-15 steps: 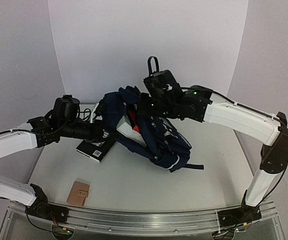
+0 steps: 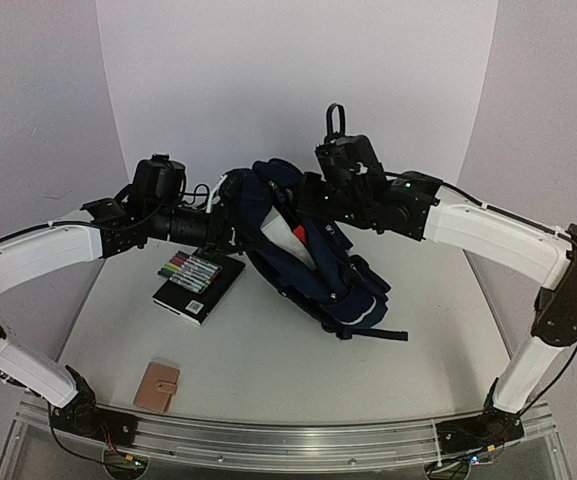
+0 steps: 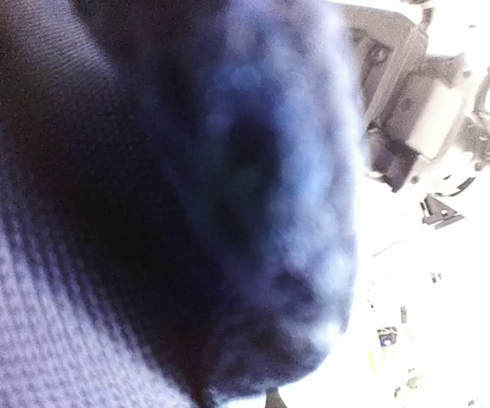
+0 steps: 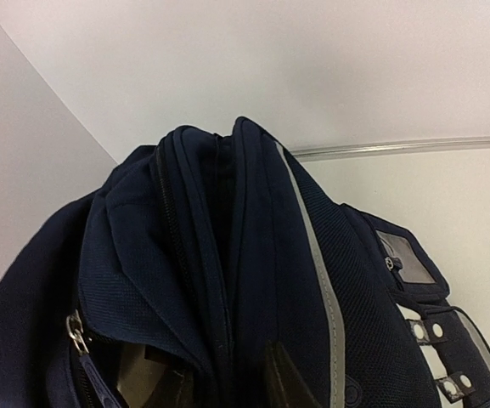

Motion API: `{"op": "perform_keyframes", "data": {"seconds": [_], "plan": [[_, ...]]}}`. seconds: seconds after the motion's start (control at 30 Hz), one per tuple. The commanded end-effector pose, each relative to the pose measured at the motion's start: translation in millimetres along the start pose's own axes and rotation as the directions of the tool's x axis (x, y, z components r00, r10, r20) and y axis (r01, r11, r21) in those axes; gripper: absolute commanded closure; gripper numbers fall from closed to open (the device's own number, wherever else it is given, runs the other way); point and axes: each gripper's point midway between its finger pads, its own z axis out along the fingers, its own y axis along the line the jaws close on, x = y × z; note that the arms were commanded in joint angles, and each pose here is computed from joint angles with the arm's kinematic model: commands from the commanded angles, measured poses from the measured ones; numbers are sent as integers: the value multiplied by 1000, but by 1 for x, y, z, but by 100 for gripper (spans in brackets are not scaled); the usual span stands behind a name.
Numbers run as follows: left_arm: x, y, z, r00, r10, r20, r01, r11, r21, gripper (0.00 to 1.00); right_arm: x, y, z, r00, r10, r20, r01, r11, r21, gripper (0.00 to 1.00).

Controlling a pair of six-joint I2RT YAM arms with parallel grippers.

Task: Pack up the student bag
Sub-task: Zip the student bag at the center of the board.

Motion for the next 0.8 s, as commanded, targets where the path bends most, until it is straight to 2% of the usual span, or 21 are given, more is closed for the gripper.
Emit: {"op": "perform_keyframes", "data": {"seconds": [0.0, 0.03, 0.13, 0.2, 0.3, 0.57, 0.63, 0.77], "plan": [[-52, -123, -38, 958, 250, 141, -282, 910, 305, 100, 7, -13, -26, 992, -89, -88, 82, 993, -79, 37], [-58, -125, -40, 956, 250, 153, -286, 908, 307, 100, -5, -6, -41, 994, -81, -70, 71, 988, -135, 28], [-73, -129, -44, 951, 252, 180, -297, 906, 300, 100, -25, 10, -78, 997, -64, -50, 49, 963, -266, 9], [-77, -127, -41, 953, 251, 171, -294, 904, 311, 100, -25, 17, -91, 996, -57, -66, 32, 945, -326, 2], [-79, -125, -35, 960, 242, 142, -277, 900, 336, 100, -12, 30, -98, 994, -60, -94, 21, 929, -369, 2], [-73, -117, -25, 967, 239, 82, -252, 891, 377, 100, 5, 41, -85, 994, -31, -103, -6, 941, -338, 2], [-65, -118, -25, 967, 248, 52, -248, 879, 407, 100, 4, 35, -76, 996, 10, -90, -35, 958, -284, 2], [-52, -121, -27, 961, 276, 9, -250, 853, 458, 100, 24, -5, -48, 997, 29, -68, -33, 997, -63, 2]]}}
